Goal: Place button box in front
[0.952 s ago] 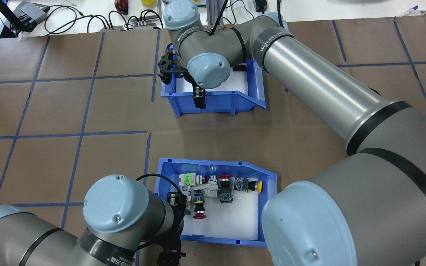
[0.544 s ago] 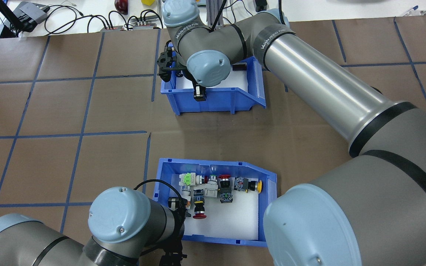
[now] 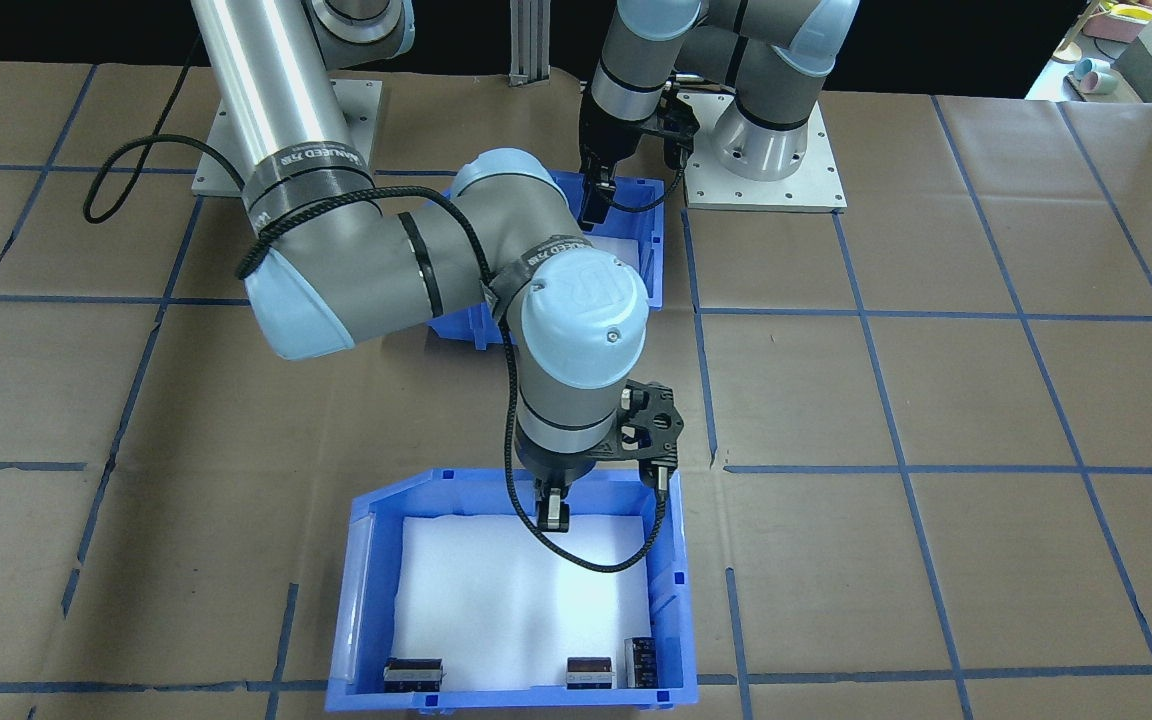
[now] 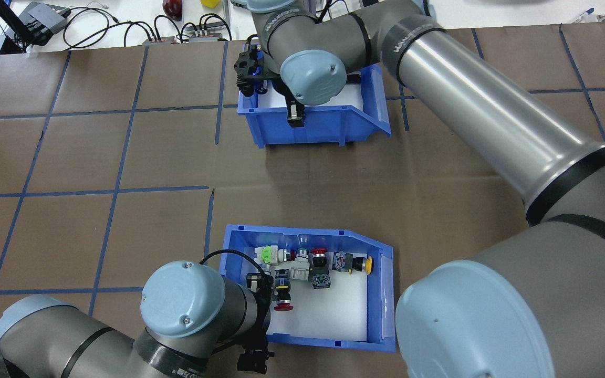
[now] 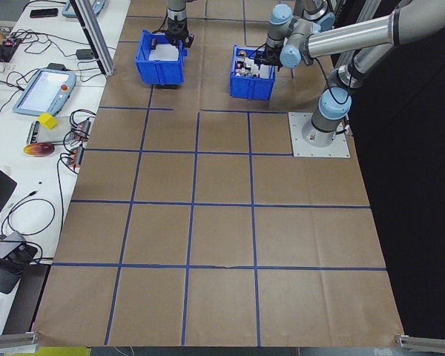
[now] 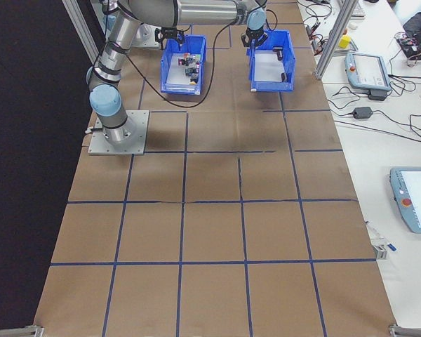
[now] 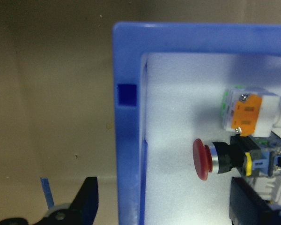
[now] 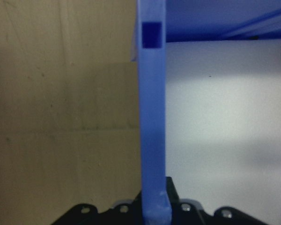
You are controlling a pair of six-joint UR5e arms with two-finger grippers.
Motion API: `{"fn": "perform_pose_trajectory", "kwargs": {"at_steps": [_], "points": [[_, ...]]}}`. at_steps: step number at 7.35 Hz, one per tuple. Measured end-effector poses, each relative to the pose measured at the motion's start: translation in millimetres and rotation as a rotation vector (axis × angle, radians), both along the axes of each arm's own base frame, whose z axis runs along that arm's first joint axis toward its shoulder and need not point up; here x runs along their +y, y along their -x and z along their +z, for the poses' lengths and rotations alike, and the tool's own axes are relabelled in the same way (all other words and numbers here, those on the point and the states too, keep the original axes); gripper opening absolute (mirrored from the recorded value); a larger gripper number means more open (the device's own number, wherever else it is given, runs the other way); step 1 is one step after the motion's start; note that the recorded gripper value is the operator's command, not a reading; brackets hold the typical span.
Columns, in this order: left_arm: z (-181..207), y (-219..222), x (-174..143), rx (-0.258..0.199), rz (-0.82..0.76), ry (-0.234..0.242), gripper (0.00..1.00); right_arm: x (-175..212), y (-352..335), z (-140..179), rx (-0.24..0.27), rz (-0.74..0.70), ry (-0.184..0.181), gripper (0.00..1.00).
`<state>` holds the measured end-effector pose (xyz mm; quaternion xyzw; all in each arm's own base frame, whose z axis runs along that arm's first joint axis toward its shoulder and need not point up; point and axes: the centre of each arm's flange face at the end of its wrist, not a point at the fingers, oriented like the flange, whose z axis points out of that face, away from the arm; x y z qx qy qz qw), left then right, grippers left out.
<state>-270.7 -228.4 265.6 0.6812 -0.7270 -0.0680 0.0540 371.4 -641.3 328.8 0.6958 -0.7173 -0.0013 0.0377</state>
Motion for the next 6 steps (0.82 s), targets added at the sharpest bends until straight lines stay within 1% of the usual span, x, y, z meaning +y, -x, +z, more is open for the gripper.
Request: {"fn": "perform_pose_trajectory", "kwargs": {"at_steps": [1,2,3,4,5,6], "points": [[0,1,1,0.001,0.000,-0.001,0.49,-10,36,10,0.007,-0.003,-0.008,0.07],[0,2,1,0.002,0.001,-0.001,0.29,-16,71,18,0.012,-0.008,-0.016,0.08],[0,3,2,0.009,-0.001,-0.001,0.14,-18,110,24,0.016,-0.008,-0.025,0.08],[2,5,2,0.036,-0.006,-0.003,0.05,-15,151,31,0.018,-0.001,-0.033,0.08],[4,9,3,0.072,-0.009,-0.008,0.00,-7,191,37,0.019,0.010,-0.044,0.08],[8,11,4,0.101,-0.006,-0.007,0.00,8,230,40,0.018,0.022,-0.056,0.08]]}}
